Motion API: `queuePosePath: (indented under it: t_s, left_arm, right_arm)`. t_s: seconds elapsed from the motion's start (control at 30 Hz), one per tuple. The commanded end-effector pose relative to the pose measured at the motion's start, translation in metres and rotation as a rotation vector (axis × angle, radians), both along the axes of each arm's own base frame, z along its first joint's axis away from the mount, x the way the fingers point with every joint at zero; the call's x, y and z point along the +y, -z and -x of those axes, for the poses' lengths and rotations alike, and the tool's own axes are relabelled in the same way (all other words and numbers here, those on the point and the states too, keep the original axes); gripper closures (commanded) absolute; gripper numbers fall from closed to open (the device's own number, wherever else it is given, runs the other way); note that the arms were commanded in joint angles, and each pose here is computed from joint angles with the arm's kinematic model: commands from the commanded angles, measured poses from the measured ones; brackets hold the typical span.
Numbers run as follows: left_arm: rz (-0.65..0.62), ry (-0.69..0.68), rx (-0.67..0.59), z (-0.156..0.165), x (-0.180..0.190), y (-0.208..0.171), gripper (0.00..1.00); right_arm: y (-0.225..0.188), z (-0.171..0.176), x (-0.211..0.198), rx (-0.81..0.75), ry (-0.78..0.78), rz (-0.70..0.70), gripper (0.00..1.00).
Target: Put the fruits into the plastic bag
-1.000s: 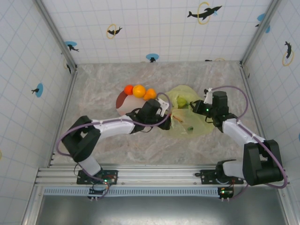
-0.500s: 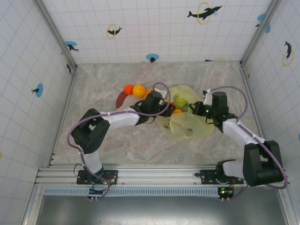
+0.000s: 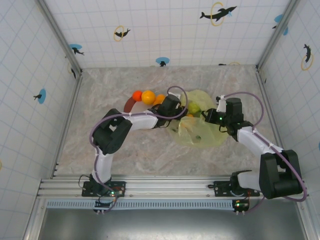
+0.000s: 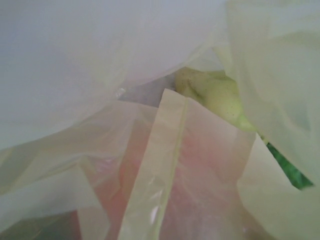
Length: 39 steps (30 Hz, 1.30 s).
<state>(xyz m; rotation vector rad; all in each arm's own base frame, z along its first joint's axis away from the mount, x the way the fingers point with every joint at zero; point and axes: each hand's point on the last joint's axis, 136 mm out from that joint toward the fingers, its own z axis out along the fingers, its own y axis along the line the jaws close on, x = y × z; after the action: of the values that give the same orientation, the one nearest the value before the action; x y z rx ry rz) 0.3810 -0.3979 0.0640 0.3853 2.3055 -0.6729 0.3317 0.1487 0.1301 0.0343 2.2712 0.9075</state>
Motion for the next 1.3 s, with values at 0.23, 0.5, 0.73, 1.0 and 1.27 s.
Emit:
queuePosePath:
  t_s: [0.23, 0.5, 0.73, 1.0, 1.27]
  left_arm:
    - [0.117, 0.075, 0.019, 0.005, -0.026, -0.013, 0.24]
    - [0.114, 0.081, -0.023, 0.012, -0.015, -0.034, 0.17]
    - [0.11, 0.134, -0.05, 0.038, 0.006, -0.054, 0.16]
    - [0.126, 0.271, -0.062, 0.089, 0.036, -0.075, 0.17]
    - [0.106, 0.275, -0.113, 0.115, 0.073, -0.095, 0.16]
  right_arm:
    - [-0.016, -0.009, 0.008, -0.038, -0.027, -0.009, 1.0]
    - [-0.015, -0.008, 0.007, -0.04, -0.028, 0.001, 1.0]
    - [-0.01, -0.006, -0.002, -0.027, -0.015, 0.041, 1.0]
    - [-0.005, -0.006, -0.011, -0.016, -0.001, 0.056, 1.0]
    - [-0.005, -0.007, -0.015, -0.02, 0.006, 0.068, 1.0]
